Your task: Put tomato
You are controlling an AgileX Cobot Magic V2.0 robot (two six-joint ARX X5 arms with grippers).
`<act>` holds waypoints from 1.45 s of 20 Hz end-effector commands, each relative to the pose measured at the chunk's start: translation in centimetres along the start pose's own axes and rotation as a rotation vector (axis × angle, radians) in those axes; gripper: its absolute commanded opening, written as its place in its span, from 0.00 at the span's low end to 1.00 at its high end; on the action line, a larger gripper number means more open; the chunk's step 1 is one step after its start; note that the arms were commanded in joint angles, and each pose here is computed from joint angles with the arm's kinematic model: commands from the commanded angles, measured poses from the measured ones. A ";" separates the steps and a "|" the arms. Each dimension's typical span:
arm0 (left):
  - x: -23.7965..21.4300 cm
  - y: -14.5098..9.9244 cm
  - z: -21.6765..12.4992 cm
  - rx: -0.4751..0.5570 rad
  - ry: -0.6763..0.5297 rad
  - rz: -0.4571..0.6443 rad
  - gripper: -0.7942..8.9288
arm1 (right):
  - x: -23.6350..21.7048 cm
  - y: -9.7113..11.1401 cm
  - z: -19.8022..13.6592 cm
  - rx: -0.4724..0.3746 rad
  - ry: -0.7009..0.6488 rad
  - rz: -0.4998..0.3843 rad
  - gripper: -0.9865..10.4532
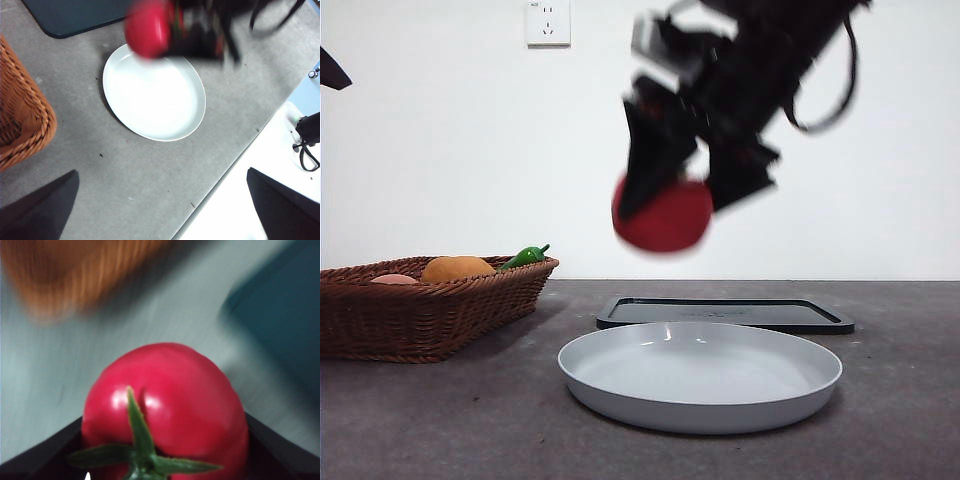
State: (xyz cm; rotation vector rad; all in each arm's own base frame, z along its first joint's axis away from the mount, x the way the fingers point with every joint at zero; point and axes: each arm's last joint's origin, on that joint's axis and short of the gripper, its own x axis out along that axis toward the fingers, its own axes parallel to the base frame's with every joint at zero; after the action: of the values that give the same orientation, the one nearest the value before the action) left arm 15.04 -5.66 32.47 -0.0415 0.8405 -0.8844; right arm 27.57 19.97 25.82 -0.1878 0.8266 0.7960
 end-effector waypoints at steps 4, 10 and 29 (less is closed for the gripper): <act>-0.3 -0.2 0.6 0.037 -0.021 -0.005 0.66 | -1.2 -4.0 3.5 0.047 -0.100 -0.140 0.27; -0.3 -0.2 0.5 0.036 -0.020 -0.005 0.66 | 3.0 -9.9 4.9 0.126 -0.062 -0.206 0.27; -0.3 -0.2 0.5 0.036 -0.020 -0.004 0.66 | 10.9 -14.7 2.7 0.173 0.071 -0.214 0.39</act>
State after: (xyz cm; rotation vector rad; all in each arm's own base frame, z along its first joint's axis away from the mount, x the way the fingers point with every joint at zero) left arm 15.06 -5.66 32.50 -0.0408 0.8371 -0.8846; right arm 43.52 16.54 18.33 -0.1378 0.9123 0.5061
